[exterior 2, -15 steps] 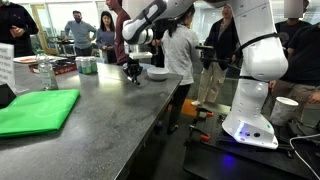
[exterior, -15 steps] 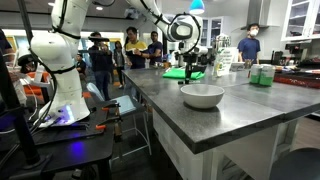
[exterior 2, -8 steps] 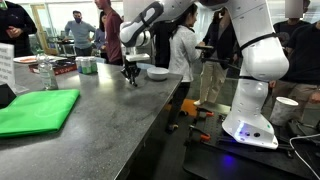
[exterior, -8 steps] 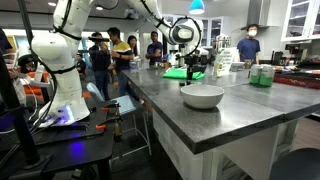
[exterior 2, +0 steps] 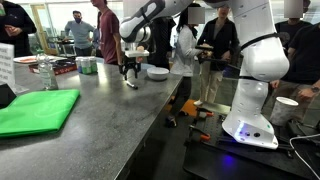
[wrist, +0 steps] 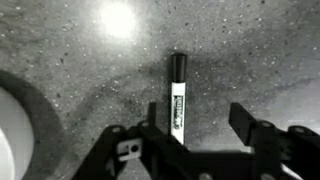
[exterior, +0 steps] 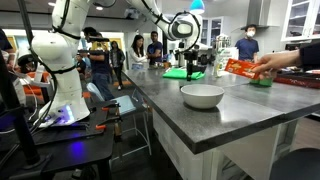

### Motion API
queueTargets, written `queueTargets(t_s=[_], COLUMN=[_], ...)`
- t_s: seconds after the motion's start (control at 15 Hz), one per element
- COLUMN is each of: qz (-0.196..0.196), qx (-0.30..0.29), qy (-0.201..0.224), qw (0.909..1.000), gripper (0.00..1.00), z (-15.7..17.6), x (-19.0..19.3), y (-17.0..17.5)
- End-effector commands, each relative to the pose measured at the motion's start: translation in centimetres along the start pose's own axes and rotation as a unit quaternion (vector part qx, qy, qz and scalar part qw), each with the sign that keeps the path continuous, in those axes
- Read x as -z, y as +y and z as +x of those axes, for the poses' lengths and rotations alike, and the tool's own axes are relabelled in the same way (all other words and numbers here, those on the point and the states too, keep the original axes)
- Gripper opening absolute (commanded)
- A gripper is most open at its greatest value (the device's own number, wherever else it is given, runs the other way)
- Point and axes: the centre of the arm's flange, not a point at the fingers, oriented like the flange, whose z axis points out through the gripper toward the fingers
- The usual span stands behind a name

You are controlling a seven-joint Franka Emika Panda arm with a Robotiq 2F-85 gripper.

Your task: Take the marker out of the bowl and put it on the counter

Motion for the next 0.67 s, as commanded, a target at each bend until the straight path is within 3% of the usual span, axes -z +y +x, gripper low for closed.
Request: queueTargets(t_s=[0.0, 0.6], qz=[-0.011, -0.026], qx=[0.008, 0.052], qy=[-0.009, 0.037], qw=[0.9999, 0.9977], gripper=[1.0, 1.0], z=[-2.7, -8.4], x=[2.6, 10.2], y=[0.5, 1.5])
